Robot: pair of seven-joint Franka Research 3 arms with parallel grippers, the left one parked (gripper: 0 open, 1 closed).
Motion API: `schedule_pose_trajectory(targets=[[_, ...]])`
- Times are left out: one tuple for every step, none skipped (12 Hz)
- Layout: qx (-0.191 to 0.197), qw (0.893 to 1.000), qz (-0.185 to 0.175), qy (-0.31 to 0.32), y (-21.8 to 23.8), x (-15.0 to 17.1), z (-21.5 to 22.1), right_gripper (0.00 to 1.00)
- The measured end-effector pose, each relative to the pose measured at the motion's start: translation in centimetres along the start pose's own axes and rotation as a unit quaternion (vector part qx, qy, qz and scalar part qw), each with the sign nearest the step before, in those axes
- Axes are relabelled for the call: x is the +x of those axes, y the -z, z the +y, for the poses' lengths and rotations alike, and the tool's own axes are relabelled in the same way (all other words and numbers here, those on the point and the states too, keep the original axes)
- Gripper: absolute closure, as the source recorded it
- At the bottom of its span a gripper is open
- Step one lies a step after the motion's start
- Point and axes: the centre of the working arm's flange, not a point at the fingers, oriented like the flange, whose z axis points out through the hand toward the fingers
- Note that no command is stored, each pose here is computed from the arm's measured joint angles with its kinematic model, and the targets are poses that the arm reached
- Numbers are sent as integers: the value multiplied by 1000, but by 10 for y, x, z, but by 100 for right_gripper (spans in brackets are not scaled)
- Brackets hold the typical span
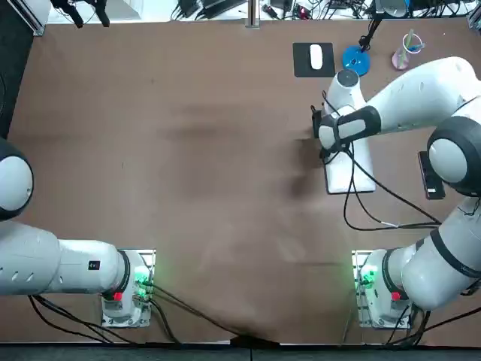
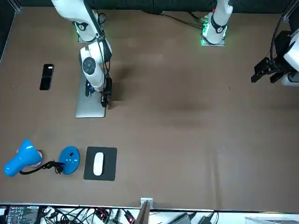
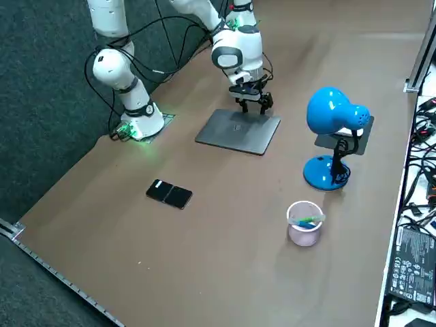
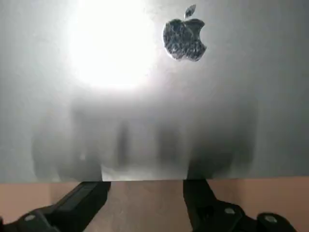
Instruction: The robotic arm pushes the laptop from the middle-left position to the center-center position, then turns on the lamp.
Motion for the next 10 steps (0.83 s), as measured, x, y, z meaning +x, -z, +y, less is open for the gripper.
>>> schedule_pose_trajectory(targets=[[-1,1000,0,-2,0,4,-1,0],[-2,1000,0,-2,0,8,-2,0],[-3,1000,0,-2,-1,13,-2,0],[-5,1000,1,-2,-1,24,-4,0],[-6,1000,1,-3,-1,28,-5,0],[-8,1000,1,-4,-1,32,-6,0],[-9,1000,1,-6,-2,36,-7,0],[-10,1000,2,-6,-2,39,-7,0],[-11,1000,2,-6,-2,41,-8,0],[-11,1000,2,-6,-2,42,-8,0]])
